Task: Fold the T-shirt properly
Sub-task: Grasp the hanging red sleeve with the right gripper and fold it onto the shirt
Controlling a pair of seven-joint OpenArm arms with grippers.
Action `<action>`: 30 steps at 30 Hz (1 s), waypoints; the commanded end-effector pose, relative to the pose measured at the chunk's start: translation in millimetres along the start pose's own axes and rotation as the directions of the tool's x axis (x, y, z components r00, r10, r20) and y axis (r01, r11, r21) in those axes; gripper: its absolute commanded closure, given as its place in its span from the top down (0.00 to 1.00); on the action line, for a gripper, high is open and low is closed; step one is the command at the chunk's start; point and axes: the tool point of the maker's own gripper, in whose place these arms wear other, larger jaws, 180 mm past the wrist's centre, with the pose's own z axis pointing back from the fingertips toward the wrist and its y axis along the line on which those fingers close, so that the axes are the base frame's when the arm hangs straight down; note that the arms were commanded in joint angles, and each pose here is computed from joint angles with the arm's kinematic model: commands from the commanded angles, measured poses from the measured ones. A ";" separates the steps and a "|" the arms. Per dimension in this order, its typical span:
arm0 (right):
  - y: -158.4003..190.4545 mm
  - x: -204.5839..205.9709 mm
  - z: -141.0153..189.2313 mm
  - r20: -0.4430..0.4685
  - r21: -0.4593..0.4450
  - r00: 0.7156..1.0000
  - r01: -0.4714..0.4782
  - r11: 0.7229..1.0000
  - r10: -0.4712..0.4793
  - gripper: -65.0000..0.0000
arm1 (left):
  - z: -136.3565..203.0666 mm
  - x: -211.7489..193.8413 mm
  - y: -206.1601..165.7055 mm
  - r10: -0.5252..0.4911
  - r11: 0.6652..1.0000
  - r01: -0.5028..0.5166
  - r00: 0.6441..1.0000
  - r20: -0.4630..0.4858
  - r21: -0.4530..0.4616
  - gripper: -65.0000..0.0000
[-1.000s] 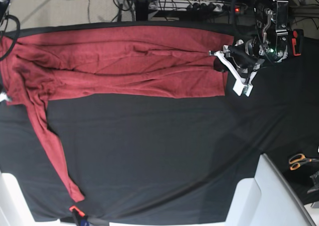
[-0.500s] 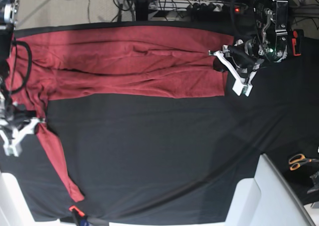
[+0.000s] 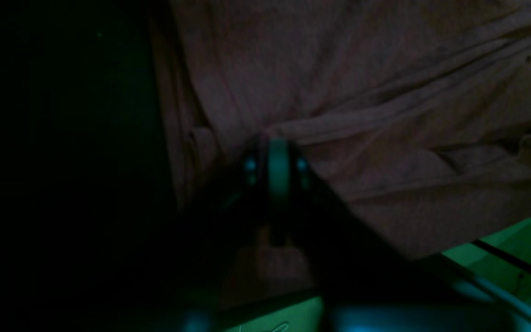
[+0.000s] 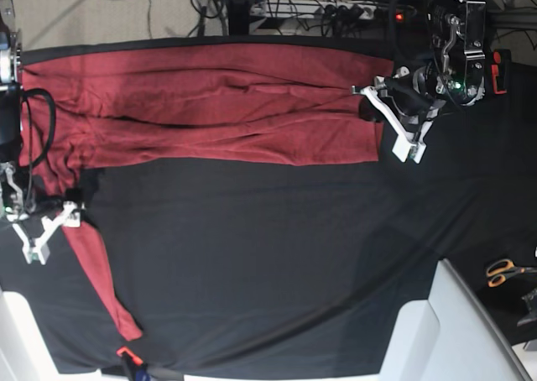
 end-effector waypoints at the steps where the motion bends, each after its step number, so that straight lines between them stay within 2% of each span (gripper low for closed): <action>1: -14.6 29.8 6.8 0.085 -0.024 0.996 0.014 1.000 -0.012 0.83 | 5.2 14.6 0.8 -0.014 1.000 0.014 0.999 0.042 -0.002 0.28; 5: -19.2 21.4 -0.2 0.104 -0.032 0.994 0.043 0.999 -0.039 0.84 | 11.7 27.7 -4.2 -0.039 0.999 0.040 0.996 0.081 -0.005 0.61; 8: -21.2 15.8 -2.7 0.108 -0.035 0.993 0.055 0.998 -0.051 0.84 | 16.8 37.2 -9.5 -0.058 0.998 0.059 0.992 0.108 -0.009 0.79; 10: -20.9 15.8 -3.3 0.115 -0.034 0.992 0.057 0.998 -0.053 0.84 | 21.7 44.5 -9.1 -0.063 0.998 0.064 0.989 0.132 -0.003 0.83; 14: -20.4 16.6 -3.0 0.118 -0.033 0.992 0.057 0.998 -0.053 0.83 | 42.2 63.1 7.7 -0.041 0.998 0.032 0.977 0.209 0.046 0.84; 16: -20.3 17.1 -2.9 0.120 -0.033 0.991 0.056 0.998 -0.052 0.82 | 49.7 65.5 16.1 -0.034 0.997 0.019 0.977 0.212 0.069 0.84; 17: -20.3 17.1 -2.9 0.120 -0.033 0.991 0.056 0.998 -0.052 0.79 | 53.1 64.5 22.6 -0.026 0.996 0.009 0.979 0.202 0.084 0.84; 19: -20.0 16.6 -2.9 0.116 -0.031 0.992 0.056 0.998 -0.052 0.66 | 62.0 66.7 33.4 -0.015 0.994 -0.008 0.980 0.200 0.111 0.83; 21: -19.1 16.4 -3.2 0.112 -0.030 0.992 0.056 0.998 -0.052 0.43 | 69.2 70.1 38.4 -0.013 0.992 -0.014 0.977 0.212 0.129 0.83; 24: -13.2 15.7 -5.1 0.107 -0.019 0.992 0.061 0.998 -0.059 0.04 | 76.6 76.8 38.8 -0.031 0.990 -0.003 0.972 0.234 0.140 0.83; 25: -11.7 14.1 -5.7 0.102 -0.017 0.993 0.064 0.998 -0.062 0.00 | 76.6 76.8 38.8 -0.031 0.990 -0.003 0.972 0.234 0.140 0.83; 30: -8.0 4.6 -6.6 0.086 -0.012 0.995 0.058 0.998 -0.057 0.00 | 75.7 75.0 39.5 -0.027 0.990 -0.006 0.973 0.230 0.140 0.83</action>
